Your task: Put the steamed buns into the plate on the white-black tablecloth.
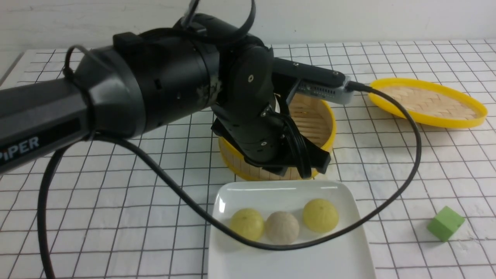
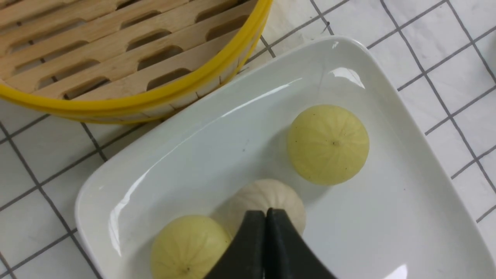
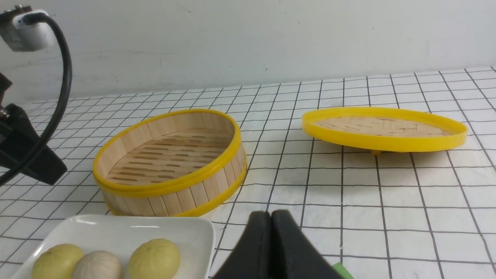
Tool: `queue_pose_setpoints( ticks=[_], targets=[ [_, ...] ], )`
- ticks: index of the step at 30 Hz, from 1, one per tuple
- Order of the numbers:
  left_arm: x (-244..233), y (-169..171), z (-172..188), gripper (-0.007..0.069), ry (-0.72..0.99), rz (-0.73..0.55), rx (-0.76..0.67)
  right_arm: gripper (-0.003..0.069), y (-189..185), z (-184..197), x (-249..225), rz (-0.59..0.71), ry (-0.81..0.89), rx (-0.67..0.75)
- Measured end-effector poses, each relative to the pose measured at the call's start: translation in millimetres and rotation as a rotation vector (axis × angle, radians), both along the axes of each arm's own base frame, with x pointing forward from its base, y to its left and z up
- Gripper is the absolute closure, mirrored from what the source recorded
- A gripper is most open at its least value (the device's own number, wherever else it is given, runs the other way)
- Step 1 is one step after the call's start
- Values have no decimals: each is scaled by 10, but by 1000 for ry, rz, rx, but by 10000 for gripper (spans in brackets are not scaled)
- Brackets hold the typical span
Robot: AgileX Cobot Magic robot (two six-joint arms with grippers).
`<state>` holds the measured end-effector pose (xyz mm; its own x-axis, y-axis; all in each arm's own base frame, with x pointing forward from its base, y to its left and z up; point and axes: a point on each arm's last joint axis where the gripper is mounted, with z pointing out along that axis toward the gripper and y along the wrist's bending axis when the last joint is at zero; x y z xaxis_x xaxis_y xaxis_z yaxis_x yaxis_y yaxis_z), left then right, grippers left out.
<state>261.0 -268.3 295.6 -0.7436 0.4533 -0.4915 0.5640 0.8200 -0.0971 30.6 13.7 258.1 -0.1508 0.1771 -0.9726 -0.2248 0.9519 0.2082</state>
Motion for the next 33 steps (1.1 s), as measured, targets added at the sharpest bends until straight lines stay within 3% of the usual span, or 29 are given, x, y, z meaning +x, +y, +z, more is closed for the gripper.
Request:
queue_pose_setpoints(
  ticks=[5,10,16,27,33],
  targets=[
    [2,2,0,611,-3,-1,3,651,-5,-194,62,-18,51,-29],
    [7,14,10,611,-8,19,4,648,-65,-495,135,-96,127,-156],
    [-71,112,213,611,-35,36,-18,642,-102,-812,177,-149,218,-203],
    [-611,771,1073,610,-162,70,-52,630,-143,-860,202,-230,197,-201],
    [-986,1242,1172,610,-161,105,26,629,-144,-860,202,-231,198,-202]
  ],
)
